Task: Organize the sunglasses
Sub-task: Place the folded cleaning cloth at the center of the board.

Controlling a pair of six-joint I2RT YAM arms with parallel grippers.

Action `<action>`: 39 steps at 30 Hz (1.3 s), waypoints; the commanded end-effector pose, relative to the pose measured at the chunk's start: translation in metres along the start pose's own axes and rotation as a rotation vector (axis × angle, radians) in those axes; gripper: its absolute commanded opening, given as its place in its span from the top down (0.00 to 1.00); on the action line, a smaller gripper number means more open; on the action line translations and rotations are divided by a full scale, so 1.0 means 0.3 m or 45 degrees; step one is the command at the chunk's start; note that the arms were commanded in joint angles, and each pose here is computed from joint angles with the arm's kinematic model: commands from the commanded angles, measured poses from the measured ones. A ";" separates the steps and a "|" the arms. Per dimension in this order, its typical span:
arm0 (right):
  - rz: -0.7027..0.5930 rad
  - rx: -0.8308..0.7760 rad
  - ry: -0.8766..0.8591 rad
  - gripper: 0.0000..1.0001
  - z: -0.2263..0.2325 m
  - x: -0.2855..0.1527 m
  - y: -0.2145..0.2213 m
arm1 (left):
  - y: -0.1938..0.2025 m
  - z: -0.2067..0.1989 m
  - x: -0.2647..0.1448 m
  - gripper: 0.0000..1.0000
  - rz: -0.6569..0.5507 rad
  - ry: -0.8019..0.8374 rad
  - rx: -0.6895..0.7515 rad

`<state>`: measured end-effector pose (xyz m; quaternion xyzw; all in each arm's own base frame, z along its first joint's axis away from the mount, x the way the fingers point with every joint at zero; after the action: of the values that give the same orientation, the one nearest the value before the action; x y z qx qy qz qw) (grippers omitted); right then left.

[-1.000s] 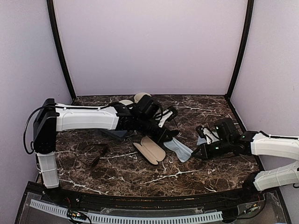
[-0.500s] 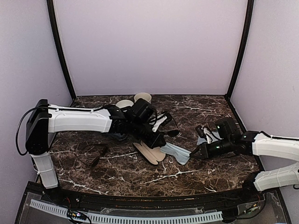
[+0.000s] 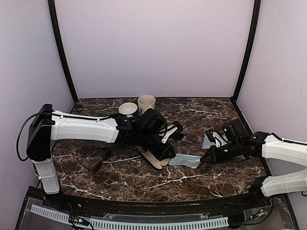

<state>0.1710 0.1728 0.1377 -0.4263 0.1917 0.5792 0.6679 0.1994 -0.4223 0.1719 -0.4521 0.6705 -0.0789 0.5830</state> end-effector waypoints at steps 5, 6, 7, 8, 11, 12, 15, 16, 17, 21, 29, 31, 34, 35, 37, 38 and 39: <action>0.124 0.002 -0.152 1.00 0.036 -0.017 0.087 | 0.096 -0.081 -0.038 1.00 0.051 -0.066 -0.067; 0.143 -0.003 -0.151 1.00 0.039 -0.021 0.102 | 0.116 -0.096 -0.045 1.00 0.056 -0.064 -0.082; 0.159 -0.004 -0.147 1.00 0.040 -0.024 0.117 | 0.142 -0.110 -0.051 1.00 0.064 -0.064 -0.097; 0.169 -0.008 -0.146 1.00 0.044 -0.029 0.129 | 0.176 -0.116 -0.053 1.00 0.077 -0.075 -0.111; 0.197 -0.026 -0.155 1.00 0.060 -0.035 0.166 | 0.232 -0.152 -0.074 1.00 0.080 -0.080 -0.136; 0.205 -0.031 -0.158 1.00 0.068 -0.035 0.176 | 0.250 -0.170 -0.080 1.00 0.089 -0.077 -0.139; 0.238 -0.057 -0.166 1.00 0.101 -0.029 0.207 | 0.295 -0.205 -0.089 1.00 0.134 -0.088 -0.144; 0.255 -0.072 -0.171 1.00 0.115 -0.024 0.224 | 0.311 -0.217 -0.090 1.00 0.149 -0.089 -0.146; 0.266 -0.077 -0.173 1.00 0.123 -0.020 0.234 | 0.326 -0.228 -0.089 1.00 0.161 -0.087 -0.154; 0.305 -0.083 -0.160 1.00 0.135 0.002 0.268 | 0.393 -0.247 -0.080 1.00 0.227 -0.067 -0.200; 0.281 -0.050 -0.099 1.00 0.115 0.078 0.239 | 0.449 -0.192 -0.014 1.00 0.335 -0.104 -0.219; 0.275 -0.036 -0.065 1.00 0.100 0.101 0.212 | 0.442 -0.166 0.006 1.00 0.337 -0.106 -0.235; 0.261 -0.018 -0.013 1.00 0.075 0.127 0.165 | 0.427 -0.108 0.026 1.00 0.320 -0.111 -0.275; 0.256 -0.006 0.001 1.00 0.064 0.136 0.147 | 0.424 -0.090 0.034 1.00 0.316 -0.109 -0.289; 0.253 -0.014 -0.003 1.00 0.064 0.148 0.115 | 0.412 -0.061 0.040 1.00 0.301 -0.110 -0.305; 0.257 -0.022 -0.003 1.00 0.065 0.155 0.103 | 0.404 -0.047 0.043 1.00 0.290 -0.115 -0.307; 0.263 -0.024 0.003 1.00 0.062 0.164 0.091 | 0.397 -0.035 0.047 1.00 0.282 -0.119 -0.310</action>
<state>0.1313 0.2160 0.0998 -0.3868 0.2342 0.6634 0.5963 0.1202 -0.3775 0.0969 -0.4571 0.6905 0.0678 0.5564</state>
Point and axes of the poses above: each gripper's point midway between its finger pads, its own x axis out along the fingers, its own z axis along the line the jaws close on, y = z × x, the point moved 6 cm from there along -x, back along the fingers, and after that the axes turned 4 degrees about x, right-handed, at the moved point
